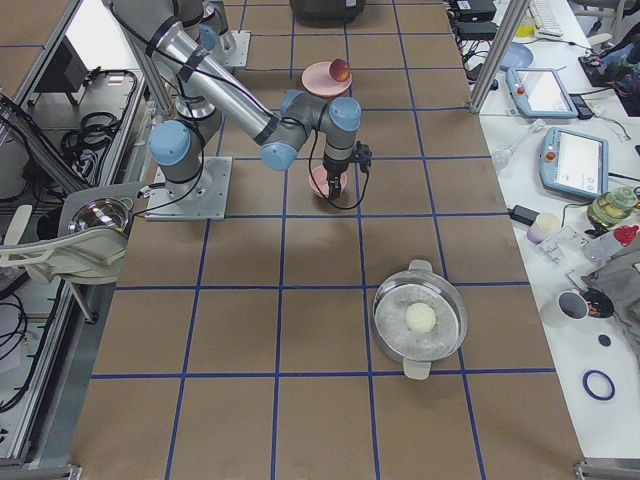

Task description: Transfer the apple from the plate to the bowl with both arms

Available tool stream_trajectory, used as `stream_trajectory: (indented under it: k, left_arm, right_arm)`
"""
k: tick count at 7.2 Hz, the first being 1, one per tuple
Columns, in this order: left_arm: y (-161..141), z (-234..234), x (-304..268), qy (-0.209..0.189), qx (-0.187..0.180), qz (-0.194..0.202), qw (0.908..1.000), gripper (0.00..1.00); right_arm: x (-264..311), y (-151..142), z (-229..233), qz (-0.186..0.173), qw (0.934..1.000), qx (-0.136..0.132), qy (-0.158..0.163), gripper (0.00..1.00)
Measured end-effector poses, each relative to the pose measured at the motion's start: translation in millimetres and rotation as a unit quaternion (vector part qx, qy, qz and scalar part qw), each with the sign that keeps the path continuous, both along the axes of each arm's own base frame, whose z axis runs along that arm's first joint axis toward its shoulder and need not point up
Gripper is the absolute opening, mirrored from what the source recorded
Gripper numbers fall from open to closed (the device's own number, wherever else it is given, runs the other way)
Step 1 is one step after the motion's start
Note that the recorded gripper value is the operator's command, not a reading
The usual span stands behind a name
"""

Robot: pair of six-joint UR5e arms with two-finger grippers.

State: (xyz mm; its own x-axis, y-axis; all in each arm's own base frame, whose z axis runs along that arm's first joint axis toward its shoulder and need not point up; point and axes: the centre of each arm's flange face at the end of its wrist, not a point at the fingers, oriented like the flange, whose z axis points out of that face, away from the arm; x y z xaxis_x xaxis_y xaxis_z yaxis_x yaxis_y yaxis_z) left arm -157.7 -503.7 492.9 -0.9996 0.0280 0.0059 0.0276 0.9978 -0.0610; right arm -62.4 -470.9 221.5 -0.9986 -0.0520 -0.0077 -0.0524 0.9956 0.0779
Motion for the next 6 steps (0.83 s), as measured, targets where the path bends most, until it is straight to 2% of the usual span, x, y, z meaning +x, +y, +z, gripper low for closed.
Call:
stream_trajectory:
  k: [1,3,5,6]
  left_arm:
    - [1.4,-9.4,-4.7,0.0,0.009,0.001,1.0,1.0]
    - [3.8,-33.7,-24.7,0.0,0.002,0.012,0.9999,1.0]
    - [-5.6,-69.7,-34.5,0.008,-0.014,0.044,0.9989,1.0]
    - [-9.5,-94.4,-36.2,0.01,-0.025,0.058,0.998,1.0]
  right_arm:
    - [-2.7,5.2,-8.4,-0.004,1.0,0.004,-0.002,0.0]
    - [-5.2,7.9,-11.2,-0.009,0.9999,0.004,-0.002,0.0]
    - [-1.6,-3.1,5.0,-0.009,0.9999,-0.014,-0.003,0.0]
    - [10.7,-14.7,18.0,-0.012,0.9995,-0.025,-0.017,0.0]
